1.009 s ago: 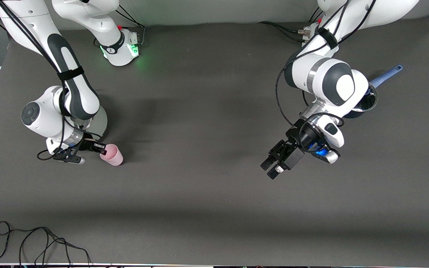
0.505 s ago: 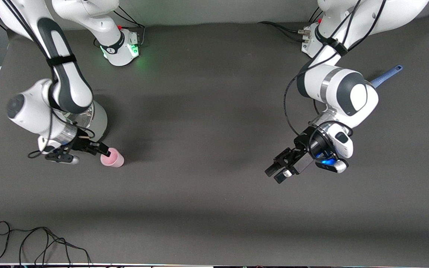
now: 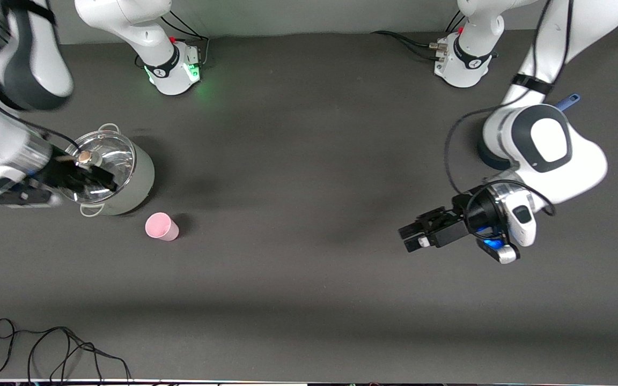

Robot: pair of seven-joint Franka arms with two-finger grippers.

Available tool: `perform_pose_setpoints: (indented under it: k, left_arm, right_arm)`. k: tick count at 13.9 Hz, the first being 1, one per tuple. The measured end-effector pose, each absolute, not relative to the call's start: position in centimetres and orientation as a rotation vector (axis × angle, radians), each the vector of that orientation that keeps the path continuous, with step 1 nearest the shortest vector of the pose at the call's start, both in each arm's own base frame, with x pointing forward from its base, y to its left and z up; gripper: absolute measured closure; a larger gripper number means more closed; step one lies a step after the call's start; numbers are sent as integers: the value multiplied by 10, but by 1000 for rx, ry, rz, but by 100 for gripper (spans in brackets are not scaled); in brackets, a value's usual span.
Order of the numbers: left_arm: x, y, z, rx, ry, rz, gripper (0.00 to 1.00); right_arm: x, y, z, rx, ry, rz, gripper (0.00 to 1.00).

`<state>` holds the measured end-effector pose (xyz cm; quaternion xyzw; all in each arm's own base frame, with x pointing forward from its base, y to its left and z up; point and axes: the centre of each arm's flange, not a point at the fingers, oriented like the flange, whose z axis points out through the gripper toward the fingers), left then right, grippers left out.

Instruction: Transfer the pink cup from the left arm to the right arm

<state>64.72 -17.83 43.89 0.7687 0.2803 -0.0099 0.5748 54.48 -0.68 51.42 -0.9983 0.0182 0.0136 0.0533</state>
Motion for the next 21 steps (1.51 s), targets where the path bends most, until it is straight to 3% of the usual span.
perform_pose_setpoints:
  k: [3,6,13,21]
  left_arm:
    - [649,-145,439,2075,580,4,0]
    - [634,-101,442,2405,419,-76,0]
    - [605,-29,461,3061,148,-214,0]
    - [609,-1,521,3112,191,-43,0]
  right_arm:
    - [531,-10,600,-3067,27,148,0]
    - [523,-12,637,-3090,27,169,0]
    - [535,-9,621,-3140,19,231,0]
    - [531,-10,619,-3135,22,283,0]
